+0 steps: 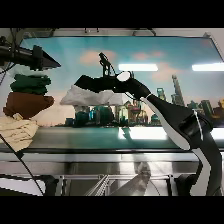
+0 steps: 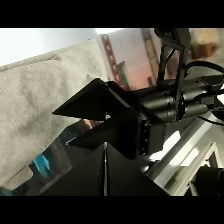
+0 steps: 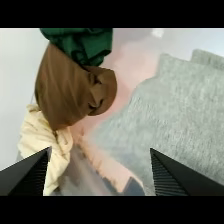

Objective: Fold the shirts.

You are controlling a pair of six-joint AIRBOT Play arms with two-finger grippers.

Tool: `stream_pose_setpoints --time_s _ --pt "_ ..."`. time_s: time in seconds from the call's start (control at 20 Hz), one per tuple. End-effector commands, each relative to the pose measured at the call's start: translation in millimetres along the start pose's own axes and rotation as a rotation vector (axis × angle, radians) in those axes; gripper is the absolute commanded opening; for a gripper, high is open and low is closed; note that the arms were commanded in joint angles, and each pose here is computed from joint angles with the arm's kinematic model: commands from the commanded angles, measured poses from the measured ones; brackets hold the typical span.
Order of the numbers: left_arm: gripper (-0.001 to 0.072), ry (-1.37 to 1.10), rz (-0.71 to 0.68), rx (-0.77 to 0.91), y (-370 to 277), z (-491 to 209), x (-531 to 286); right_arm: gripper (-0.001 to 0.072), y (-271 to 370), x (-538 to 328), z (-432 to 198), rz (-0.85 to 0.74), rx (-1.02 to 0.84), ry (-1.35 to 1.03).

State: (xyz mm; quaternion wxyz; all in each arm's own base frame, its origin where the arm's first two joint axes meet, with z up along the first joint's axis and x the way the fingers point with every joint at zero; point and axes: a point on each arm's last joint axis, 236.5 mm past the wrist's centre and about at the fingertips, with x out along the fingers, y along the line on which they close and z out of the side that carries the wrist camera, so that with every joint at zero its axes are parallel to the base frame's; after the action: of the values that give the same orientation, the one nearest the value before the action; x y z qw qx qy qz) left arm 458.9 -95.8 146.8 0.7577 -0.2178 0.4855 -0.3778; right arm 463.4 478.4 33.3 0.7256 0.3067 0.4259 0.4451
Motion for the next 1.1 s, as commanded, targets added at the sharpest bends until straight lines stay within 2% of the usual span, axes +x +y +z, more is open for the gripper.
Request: stream_pose_setpoints --time_s 0.0,0.1,0.15,0.2,0.25,0.35,0.4,0.55,0.65,0.8,0.95,1.05 --pt "0.0022 -0.047 -0.074 -0.014 -2 3 -15 0.0694 23 -37 32 0.031 -0.055 -0.028" --pt "0.0022 -0.054 -0.07 -0.015 1 4 -18 0.0478 19 -78 51 0.003 -0.11 -0.012" --pt "0.0022 -0.058 -0.068 -0.013 3 4 -20 0.0484 10 -100 54 -0.027 -0.103 0.018" --pt "0.0022 -0.059 -0.067 -0.009 3 4 -20 0.0529 -12 -124 54 -0.095 -0.057 0.062" --pt "0.0022 -0.059 -0.067 -0.009 3 4 -20 0.0543 -46 -149 48 -0.205 0.015 0.118" --pt "0.0022 -0.059 -0.095 -0.007 -3 4 -21 0.0688 -113 -187 27 -0.41 0.144 0.198" --pt "0.0022 -0.065 -0.132 -0.003 -12 5 -22 0.0699 -134 -195 17 -0.451 0.186 0.213" --pt "0.0022 -0.113 -0.272 0.024 -45 16 -30 0.0699 -178 -192 -15 -0.491 0.288 0.239" --pt "0.0022 -0.119 -0.322 0.032 -56 16 -33 0.0699 -186 -175 -32 -0.436 0.332 0.264" --pt "0.0022 -0.103 -0.332 0.036 -58 13 -33 0.0698 -178 -135 -37 -0.267 0.397 0.242" --pt "0.0022 -0.09 -0.338 0.038 -60 10 -33 0.0698 -186 -105 -52 -0.243 0.444 0.236" --pt "0.0022 -0.081 -0.343 0.04 -61 7 -34 0.0571 -175 -90 -50 -0.187 0.437 0.215"
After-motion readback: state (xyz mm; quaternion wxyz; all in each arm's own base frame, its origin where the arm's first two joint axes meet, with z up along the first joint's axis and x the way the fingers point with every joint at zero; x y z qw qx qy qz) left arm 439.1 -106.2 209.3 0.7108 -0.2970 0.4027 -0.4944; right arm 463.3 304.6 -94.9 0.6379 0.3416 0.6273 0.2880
